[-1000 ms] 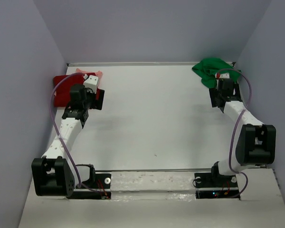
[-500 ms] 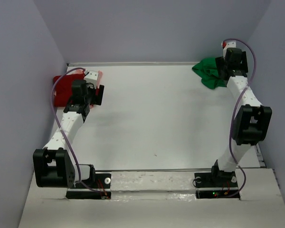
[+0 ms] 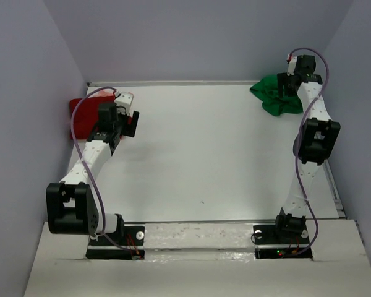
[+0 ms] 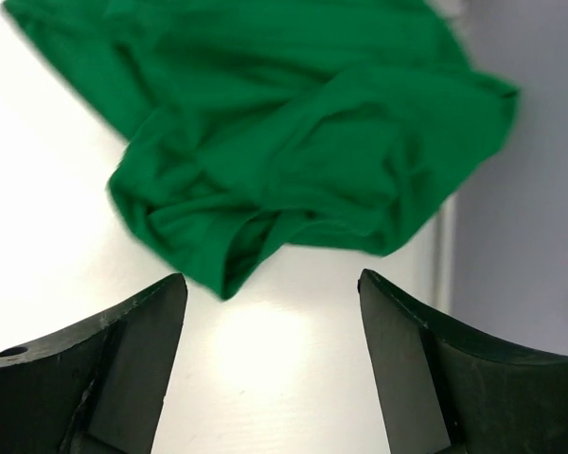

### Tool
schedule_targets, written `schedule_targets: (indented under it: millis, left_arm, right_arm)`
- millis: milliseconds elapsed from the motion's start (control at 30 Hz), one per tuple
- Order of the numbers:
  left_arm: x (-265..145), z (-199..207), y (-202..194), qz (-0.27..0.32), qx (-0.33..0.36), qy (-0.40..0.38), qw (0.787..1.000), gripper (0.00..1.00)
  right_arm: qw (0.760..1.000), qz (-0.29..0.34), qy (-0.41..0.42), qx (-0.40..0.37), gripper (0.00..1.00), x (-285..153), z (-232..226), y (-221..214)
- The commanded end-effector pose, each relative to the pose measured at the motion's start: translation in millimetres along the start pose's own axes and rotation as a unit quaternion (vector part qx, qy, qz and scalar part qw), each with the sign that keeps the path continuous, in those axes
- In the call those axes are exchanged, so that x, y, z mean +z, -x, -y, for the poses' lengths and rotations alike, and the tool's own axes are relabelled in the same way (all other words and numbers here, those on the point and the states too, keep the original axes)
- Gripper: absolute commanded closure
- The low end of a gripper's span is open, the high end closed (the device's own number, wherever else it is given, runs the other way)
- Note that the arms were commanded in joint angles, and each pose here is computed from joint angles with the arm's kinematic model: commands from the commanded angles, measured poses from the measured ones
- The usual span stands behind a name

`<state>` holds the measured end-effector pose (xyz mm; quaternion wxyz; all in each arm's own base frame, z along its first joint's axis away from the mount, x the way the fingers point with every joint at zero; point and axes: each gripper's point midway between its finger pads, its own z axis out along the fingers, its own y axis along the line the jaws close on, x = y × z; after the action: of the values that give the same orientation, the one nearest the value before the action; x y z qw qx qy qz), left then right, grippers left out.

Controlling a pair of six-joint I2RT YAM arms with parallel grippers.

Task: Fold and stack the t-shirts
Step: Grab crumpled tshirt from the corner of the board with the right arm

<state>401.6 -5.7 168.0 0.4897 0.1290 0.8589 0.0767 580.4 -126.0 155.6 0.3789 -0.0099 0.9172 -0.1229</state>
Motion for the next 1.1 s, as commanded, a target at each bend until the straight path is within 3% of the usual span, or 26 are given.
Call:
schedule_targets:
  millis: [0,333,633,1067]
  left_arm:
    - [3,1,31,0.03,0.003,-0.008,1.0,0.01]
    - [-9,20,28,0.043,0.004,-0.045,0.998,0.01]
    - [-26,18,21,0.06,0.011,-0.037,0.997,0.01]
    - [-28,20,17,0.054,0.011,-0.04,0.998,0.01]
  right_arm:
    - [0.994,-0.044,0.096,0.006,0.22,-3,-41,-27]
    - [0.975,-0.089,0.202,0.01,0.3,2,-84,-65]
    - [0.981,-0.075,0.177,0.018,0.34,43,-81,-62]
    - [0.991,-0.051,0.127,0.0,0.36,53,-62,-52]
